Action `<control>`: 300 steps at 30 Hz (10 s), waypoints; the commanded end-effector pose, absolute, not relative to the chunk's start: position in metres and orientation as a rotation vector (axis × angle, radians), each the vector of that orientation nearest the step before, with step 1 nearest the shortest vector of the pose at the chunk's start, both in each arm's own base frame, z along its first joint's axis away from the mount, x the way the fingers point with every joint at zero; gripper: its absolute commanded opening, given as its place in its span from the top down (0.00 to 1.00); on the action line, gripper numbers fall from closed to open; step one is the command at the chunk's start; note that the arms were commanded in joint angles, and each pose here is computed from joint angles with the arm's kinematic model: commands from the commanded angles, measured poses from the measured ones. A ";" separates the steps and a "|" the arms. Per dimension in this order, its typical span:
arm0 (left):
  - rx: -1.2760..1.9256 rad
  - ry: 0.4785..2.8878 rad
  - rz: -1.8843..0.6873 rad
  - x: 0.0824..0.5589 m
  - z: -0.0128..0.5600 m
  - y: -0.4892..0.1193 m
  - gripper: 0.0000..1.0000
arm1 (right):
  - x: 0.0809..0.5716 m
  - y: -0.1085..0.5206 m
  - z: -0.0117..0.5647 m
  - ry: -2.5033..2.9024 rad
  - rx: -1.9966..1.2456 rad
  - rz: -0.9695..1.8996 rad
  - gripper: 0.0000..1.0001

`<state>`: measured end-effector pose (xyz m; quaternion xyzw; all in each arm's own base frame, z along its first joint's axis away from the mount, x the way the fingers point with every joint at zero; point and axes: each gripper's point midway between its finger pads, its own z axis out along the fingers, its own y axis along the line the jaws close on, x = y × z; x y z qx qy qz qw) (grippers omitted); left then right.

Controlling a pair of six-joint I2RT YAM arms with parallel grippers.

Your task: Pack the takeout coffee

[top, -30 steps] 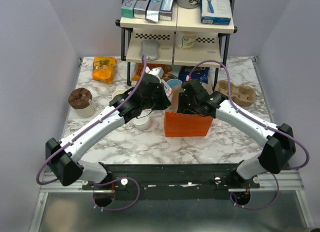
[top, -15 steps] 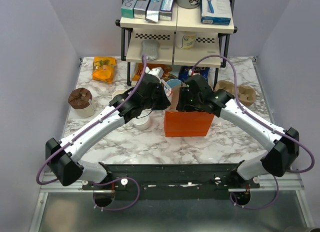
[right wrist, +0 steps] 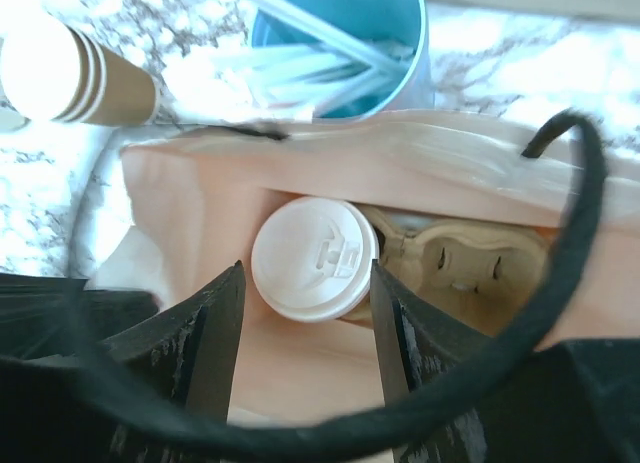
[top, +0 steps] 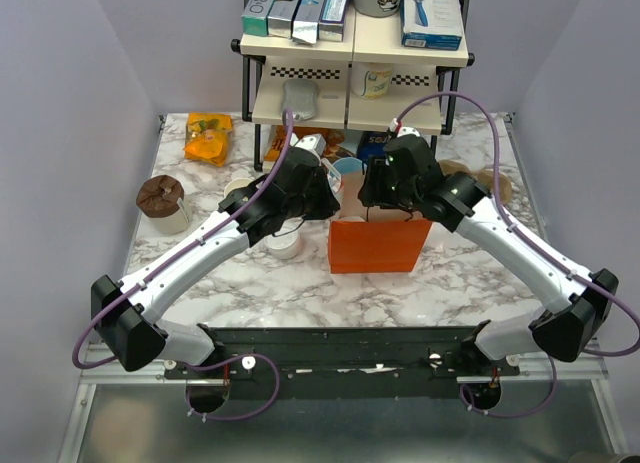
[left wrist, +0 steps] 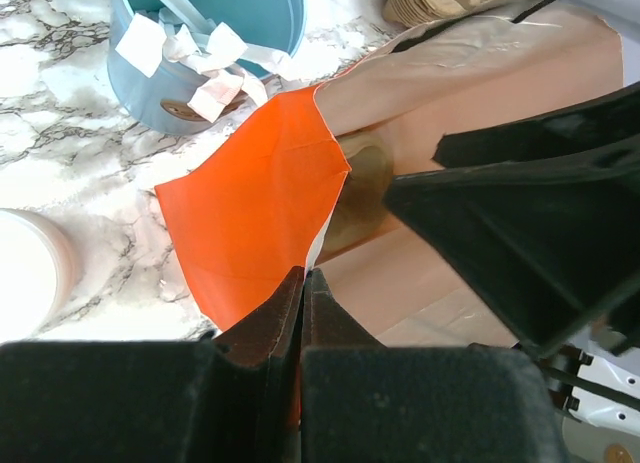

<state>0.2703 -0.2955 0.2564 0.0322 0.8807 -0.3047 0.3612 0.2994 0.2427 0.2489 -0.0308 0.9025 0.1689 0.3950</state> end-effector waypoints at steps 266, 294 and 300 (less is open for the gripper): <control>1.180 1.789 -0.932 0.244 0.379 -0.425 0.97 | 0.194 0.031 0.295 1.763 0.281 0.163 0.01; 1.151 1.514 -1.093 0.196 0.478 -0.398 0.01 | 0.195 0.033 0.297 1.764 0.327 0.182 0.00; 0.888 1.566 -0.951 0.211 0.497 -0.356 0.01 | 0.195 0.031 0.302 1.754 0.366 0.200 0.00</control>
